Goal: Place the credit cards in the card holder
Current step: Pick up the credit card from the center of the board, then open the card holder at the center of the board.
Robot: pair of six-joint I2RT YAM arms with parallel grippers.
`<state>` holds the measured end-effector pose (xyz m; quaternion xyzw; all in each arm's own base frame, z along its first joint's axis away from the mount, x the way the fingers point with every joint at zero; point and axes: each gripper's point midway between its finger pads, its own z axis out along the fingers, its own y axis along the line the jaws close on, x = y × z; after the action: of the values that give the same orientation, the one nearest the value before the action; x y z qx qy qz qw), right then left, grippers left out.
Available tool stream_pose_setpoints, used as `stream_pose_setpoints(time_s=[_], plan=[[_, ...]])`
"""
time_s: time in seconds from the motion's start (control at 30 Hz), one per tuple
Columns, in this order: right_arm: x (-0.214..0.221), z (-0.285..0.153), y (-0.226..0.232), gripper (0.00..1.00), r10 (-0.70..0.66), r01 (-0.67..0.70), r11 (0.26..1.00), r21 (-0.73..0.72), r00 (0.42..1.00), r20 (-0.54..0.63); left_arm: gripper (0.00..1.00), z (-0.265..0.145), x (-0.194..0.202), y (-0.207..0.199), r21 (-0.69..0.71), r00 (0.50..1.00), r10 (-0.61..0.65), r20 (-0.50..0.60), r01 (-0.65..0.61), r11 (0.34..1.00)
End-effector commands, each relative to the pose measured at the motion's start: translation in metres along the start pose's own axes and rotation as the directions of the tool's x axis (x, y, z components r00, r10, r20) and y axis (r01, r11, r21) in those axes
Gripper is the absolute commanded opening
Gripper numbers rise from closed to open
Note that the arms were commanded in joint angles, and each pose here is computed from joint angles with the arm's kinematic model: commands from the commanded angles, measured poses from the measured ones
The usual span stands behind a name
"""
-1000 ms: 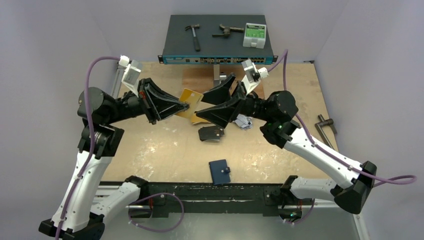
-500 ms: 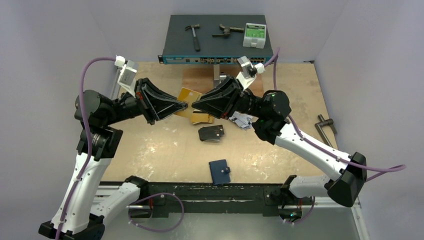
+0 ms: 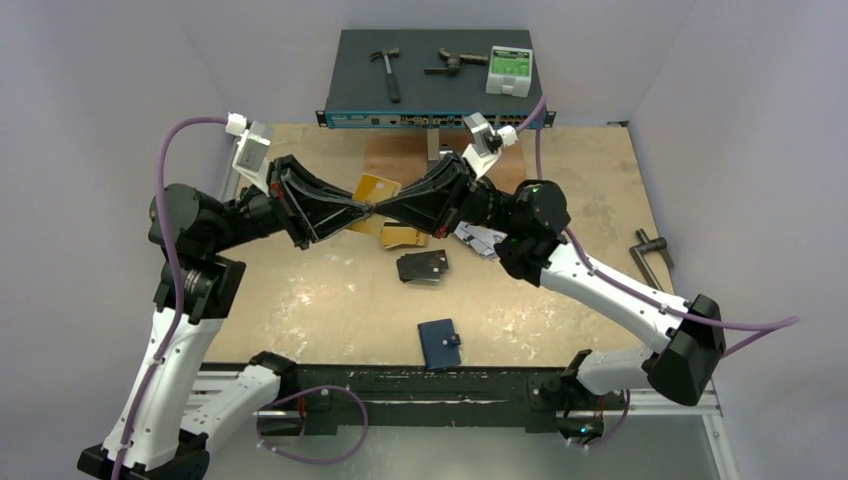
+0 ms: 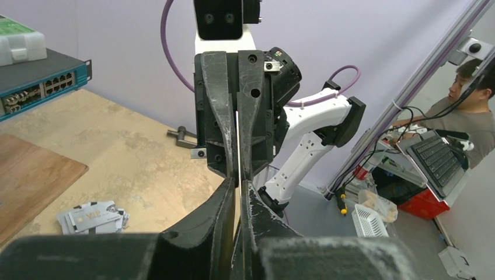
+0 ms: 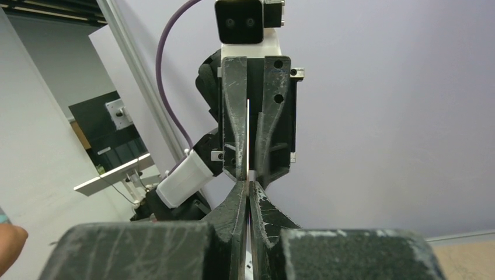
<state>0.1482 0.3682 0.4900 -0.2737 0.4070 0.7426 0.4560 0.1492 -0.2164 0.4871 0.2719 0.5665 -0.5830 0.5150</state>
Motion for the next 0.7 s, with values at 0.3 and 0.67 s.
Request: stream_pose_setpoints(time_s=[0.3, 0.67], plan=[[0.03, -0.059, -0.048, 0.0, -0.011, 0.097, 0.917, 0.388, 0.976, -0.218, 0.78, -0.026, 0.045, 0.043, -0.219, 0.992, 0.053, -0.113, -0.077, 0.973], [0.178, -0.229, -0.134, 0.0, 0.434, 0.138, 0.451, 0.882, 0.83, -0.351, 0.88, -0.075, 0.219, 0.102, 0.002, 0.765, 0.287, -0.577, -0.35, 0.937]])
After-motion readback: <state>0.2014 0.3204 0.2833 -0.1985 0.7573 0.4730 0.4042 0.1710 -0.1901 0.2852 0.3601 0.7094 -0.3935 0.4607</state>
